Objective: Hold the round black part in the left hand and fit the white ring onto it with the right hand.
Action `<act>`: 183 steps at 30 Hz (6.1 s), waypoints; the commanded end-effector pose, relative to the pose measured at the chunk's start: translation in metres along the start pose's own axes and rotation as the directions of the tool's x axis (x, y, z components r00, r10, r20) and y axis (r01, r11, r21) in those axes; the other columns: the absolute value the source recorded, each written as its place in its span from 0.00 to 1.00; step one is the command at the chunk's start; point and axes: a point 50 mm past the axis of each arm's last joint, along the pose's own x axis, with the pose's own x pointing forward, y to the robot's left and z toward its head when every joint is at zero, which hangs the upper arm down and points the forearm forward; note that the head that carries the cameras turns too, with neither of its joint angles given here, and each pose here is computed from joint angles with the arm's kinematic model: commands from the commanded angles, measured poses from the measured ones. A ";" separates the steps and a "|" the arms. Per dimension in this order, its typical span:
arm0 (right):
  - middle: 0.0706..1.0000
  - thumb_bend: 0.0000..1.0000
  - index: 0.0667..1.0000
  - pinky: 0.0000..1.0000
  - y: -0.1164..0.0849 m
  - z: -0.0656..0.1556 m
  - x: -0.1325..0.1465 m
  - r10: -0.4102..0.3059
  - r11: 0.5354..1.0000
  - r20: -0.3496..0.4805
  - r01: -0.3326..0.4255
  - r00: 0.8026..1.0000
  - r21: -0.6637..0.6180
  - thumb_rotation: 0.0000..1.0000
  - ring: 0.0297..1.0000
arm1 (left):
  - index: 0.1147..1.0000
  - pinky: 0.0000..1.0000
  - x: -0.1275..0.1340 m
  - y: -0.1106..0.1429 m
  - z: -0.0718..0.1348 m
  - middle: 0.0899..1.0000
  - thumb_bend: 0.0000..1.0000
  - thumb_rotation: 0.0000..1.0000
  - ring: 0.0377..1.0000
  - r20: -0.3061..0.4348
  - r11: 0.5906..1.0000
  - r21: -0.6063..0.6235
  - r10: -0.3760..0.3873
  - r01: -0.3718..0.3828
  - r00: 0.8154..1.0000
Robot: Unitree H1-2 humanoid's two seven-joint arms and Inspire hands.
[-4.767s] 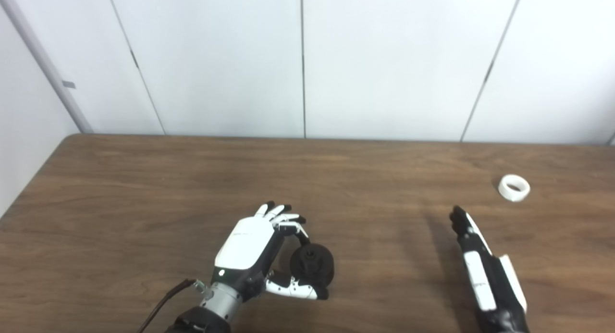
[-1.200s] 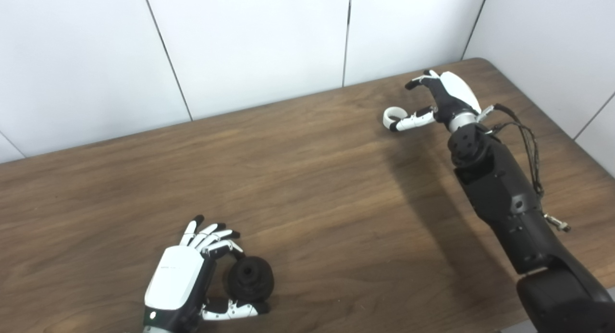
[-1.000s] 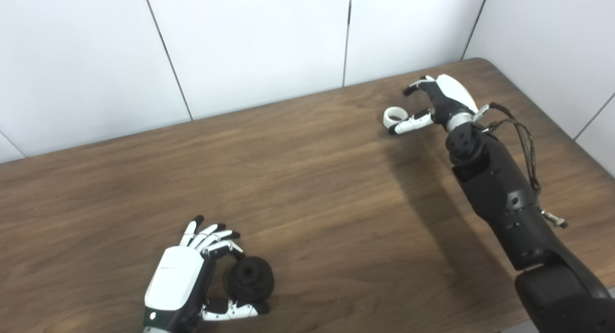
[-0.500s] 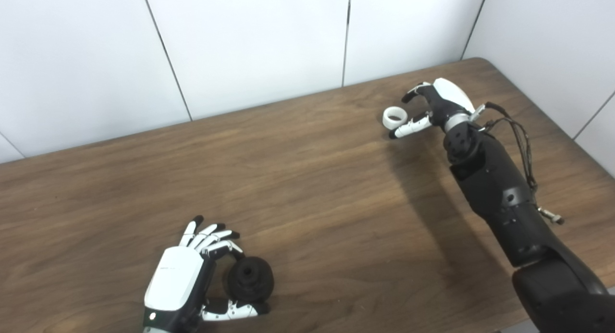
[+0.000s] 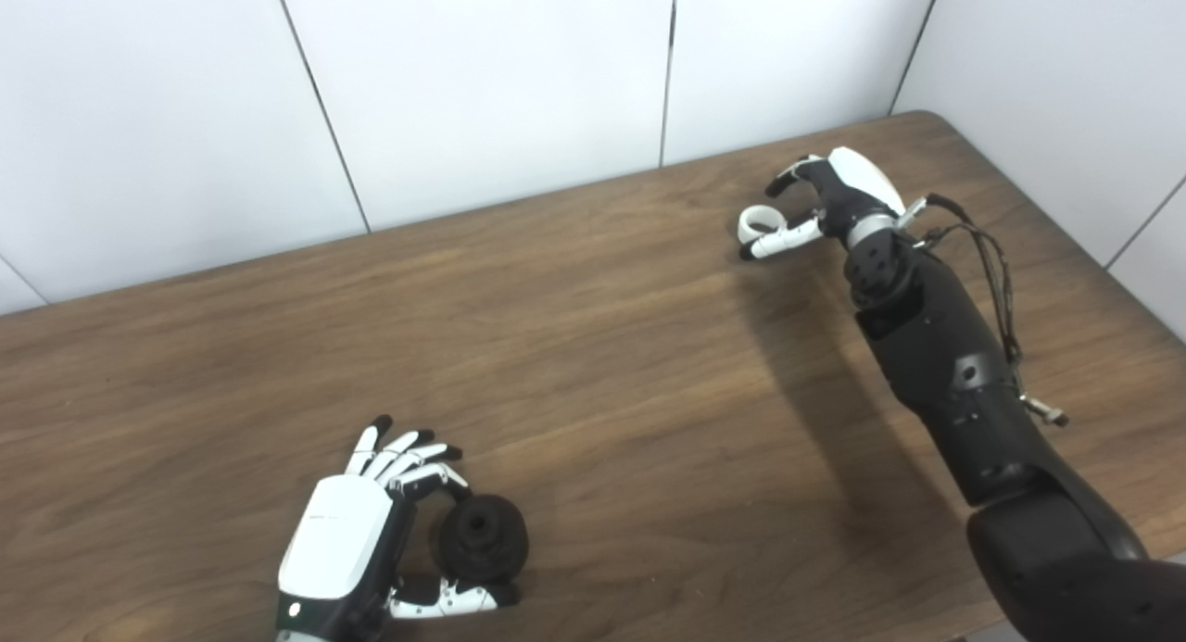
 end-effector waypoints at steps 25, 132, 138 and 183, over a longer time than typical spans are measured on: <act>0.89 0.86 0.67 0.82 -0.026 0.014 0.008 -0.081 0.997 0.010 0.080 0.997 0.002 0.25 0.95 | 0.42 1.00 -0.006 -0.001 0.000 0.75 0.52 0.05 0.87 -0.007 0.999 0.034 -0.032 0.032 0.999; 0.80 0.52 0.45 0.82 -0.021 0.059 -0.067 0.033 0.999 0.288 -0.023 0.957 -0.038 0.14 0.85 | 0.42 1.00 -0.001 -0.004 0.012 0.75 0.52 0.05 0.87 -0.002 0.999 0.034 -0.023 0.023 1.000; 0.80 0.52 0.45 0.93 -0.016 0.082 -0.102 0.116 0.993 0.395 -0.095 0.911 -0.074 0.14 0.90 | 0.42 1.00 0.001 -0.008 0.017 0.75 0.52 0.05 0.88 -0.006 0.999 0.030 -0.023 0.023 1.000; 0.83 0.52 0.45 1.00 0.038 0.119 -0.233 0.402 0.912 0.648 -0.347 0.647 -0.220 0.13 0.95 | 0.42 1.00 0.012 -0.024 0.051 0.77 0.52 0.05 0.90 -0.032 1.000 -0.019 0.012 -0.013 0.999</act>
